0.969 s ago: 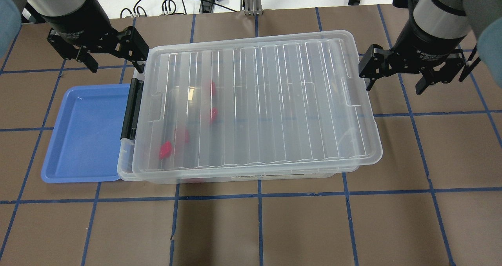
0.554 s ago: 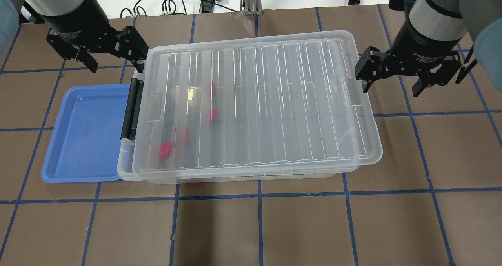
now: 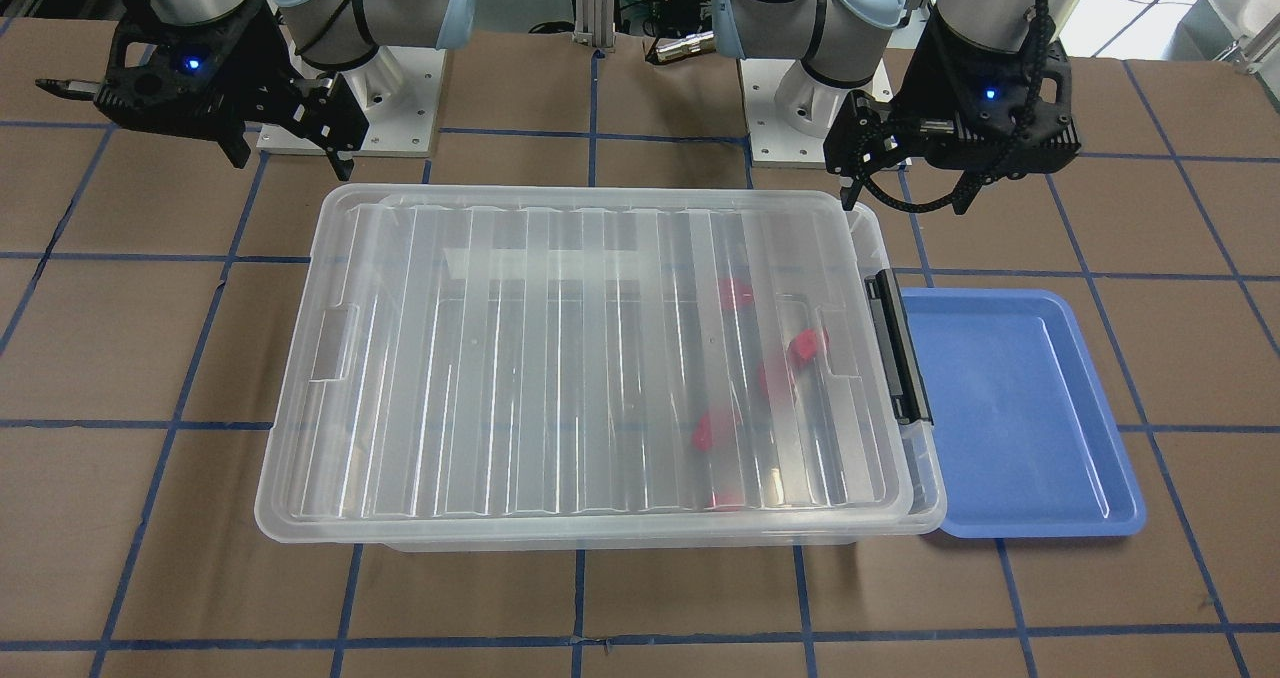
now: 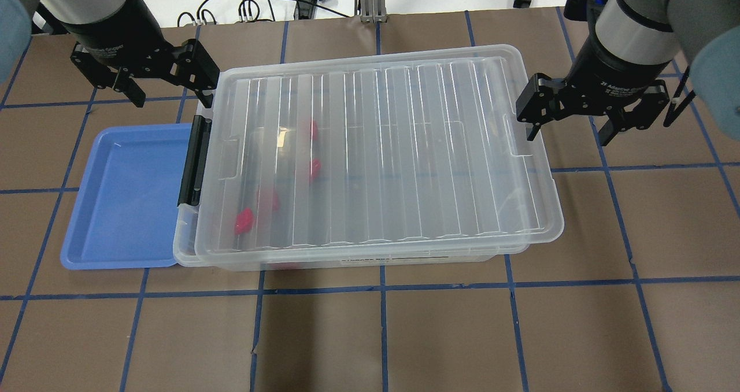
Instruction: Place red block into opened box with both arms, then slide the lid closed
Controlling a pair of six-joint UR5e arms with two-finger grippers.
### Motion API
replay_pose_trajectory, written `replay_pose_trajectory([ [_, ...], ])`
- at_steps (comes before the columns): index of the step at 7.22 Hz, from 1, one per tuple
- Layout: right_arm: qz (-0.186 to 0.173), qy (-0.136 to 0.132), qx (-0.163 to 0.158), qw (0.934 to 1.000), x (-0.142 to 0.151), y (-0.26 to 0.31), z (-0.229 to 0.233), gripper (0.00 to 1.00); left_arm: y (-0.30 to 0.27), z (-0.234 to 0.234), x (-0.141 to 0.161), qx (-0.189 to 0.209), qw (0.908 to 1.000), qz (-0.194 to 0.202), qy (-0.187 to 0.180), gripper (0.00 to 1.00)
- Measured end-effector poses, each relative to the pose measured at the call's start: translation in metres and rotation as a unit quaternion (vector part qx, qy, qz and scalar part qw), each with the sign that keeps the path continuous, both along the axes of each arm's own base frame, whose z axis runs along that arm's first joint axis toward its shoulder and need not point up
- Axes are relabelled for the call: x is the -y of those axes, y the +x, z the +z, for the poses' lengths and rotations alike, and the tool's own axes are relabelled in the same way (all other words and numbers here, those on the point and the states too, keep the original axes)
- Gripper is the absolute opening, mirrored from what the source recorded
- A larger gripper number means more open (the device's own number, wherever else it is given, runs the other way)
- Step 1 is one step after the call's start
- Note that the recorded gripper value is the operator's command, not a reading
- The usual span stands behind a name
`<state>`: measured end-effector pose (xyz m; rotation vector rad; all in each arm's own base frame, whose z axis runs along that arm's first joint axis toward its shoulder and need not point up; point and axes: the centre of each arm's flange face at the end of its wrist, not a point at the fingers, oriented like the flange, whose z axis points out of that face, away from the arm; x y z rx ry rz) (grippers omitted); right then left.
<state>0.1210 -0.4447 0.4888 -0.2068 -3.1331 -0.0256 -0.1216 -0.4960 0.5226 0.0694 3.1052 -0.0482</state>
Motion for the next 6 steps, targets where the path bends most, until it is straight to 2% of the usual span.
replay_pose_trajectory([
  [6, -0.003, -0.003, -0.006, 1.0, -0.0009, -0.0047, 0.0054, 1.0, -0.0004, -0.0001, -0.0002, -0.002, 1.0, 0.0, 0.0, 1.0],
])
